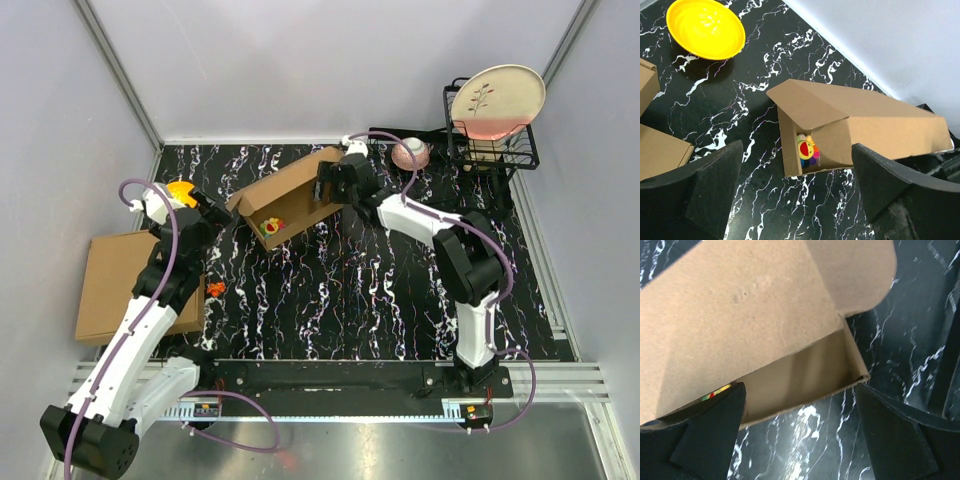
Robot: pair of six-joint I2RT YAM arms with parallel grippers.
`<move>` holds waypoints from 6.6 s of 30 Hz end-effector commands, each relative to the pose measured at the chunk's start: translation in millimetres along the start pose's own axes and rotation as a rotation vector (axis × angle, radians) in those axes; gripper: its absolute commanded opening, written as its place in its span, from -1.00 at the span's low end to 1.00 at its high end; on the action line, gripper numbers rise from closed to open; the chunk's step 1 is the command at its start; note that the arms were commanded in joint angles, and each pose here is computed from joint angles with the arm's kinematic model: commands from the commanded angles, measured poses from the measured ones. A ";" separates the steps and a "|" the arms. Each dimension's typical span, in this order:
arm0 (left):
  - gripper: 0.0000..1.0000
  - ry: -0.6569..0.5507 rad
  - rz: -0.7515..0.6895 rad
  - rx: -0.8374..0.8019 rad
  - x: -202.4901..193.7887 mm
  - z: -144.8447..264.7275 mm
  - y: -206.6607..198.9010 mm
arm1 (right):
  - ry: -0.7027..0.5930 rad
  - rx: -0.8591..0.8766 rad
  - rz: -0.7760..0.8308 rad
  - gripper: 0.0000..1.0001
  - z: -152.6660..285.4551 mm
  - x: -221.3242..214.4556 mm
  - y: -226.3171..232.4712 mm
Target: Fold the paper box
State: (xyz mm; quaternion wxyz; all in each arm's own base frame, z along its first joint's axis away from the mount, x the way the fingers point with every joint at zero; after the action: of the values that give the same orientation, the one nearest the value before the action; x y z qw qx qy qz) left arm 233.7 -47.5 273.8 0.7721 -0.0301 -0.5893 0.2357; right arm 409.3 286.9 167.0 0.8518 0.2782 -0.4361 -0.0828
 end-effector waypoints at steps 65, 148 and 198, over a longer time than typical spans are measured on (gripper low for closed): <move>0.94 -0.043 -0.081 -0.110 -8.3 17.1 9.5 | 0.099 0.806 -0.765 0.88 -37.8 43.1 27.7; 0.78 0.085 0.021 -0.643 -177.5 95.7 -33.8 | -0.293 0.371 -0.976 -1.00 219.8 28.1 23.9; -0.52 0.320 -0.505 -0.403 -248.5 51.4 -55.0 | -0.291 0.420 -0.855 0.09 242.5 47.3 42.0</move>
State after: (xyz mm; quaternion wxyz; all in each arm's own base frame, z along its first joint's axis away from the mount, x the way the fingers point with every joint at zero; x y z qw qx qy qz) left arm 168.0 -226.7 94.5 0.8421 -0.1261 -0.5227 -0.0409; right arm 241.7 206.1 300.9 0.6144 0.5669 -0.3731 -0.4024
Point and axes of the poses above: each gripper's point midway between its finger pads, its own z axis back along the fingers, its own y axis along the line the jaws close on, x = y × z, the point moved 8 cm from there along z, back along the fingers, and after that the axes turned 13 degrees about -z, right-handed, at the moved point
